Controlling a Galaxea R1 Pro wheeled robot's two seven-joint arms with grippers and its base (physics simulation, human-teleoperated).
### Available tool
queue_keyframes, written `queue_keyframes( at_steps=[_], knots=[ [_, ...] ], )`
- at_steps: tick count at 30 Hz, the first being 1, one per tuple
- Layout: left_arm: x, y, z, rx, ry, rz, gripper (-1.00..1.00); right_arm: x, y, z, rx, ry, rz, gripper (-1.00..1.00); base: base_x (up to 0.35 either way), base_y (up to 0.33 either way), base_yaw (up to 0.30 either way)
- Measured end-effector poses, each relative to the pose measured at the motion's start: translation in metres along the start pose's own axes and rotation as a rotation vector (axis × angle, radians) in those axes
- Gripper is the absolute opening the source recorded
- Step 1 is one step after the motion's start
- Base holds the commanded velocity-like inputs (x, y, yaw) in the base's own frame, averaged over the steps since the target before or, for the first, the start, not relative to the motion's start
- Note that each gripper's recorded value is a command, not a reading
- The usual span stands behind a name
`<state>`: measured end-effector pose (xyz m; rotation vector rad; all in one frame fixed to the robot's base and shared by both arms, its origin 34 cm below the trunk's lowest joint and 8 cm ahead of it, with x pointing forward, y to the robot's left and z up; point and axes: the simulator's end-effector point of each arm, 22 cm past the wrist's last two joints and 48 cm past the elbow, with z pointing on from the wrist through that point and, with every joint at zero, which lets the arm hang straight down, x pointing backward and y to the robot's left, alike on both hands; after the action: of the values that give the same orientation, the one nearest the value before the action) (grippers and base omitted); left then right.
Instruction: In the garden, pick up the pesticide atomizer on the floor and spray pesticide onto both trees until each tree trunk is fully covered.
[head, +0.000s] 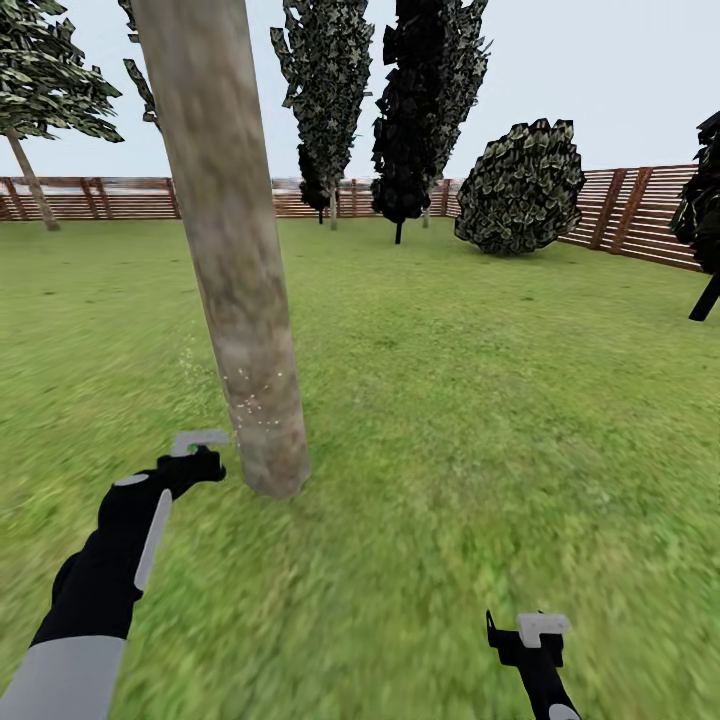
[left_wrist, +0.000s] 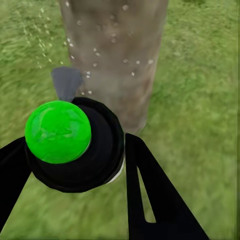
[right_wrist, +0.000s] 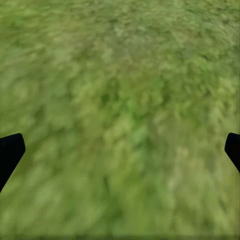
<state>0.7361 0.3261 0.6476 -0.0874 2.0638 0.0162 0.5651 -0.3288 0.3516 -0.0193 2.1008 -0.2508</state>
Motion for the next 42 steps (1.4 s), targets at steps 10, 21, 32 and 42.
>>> queue_keyframes(
  at_steps=[10,21,32,42],
  knots=[
    [0.032,-0.033,0.0,0.043,0.058,0.097,-1.0,0.0,0.0,0.0,0.0,0.0,0.0,1.0,0.0,0.0,0.0],
    [0.136,0.02,-0.014,-0.069,0.188,0.008,-1.0,0.0,0.004,0.0,-0.004,0.0,0.004,1.0,0.018,-0.218,0.025],
    [0.134,0.037,-0.023,-0.132,0.153,0.007,-1.0,0.0,0.006,-0.001,-0.007,0.0,0.003,1.0,0.045,-0.274,0.247],
    [0.141,0.043,-0.026,-0.187,0.165,0.016,-1.0,-0.001,0.004,0.0,-0.003,-0.001,0.004,1.0,0.17,-0.217,0.027]
  ],
)
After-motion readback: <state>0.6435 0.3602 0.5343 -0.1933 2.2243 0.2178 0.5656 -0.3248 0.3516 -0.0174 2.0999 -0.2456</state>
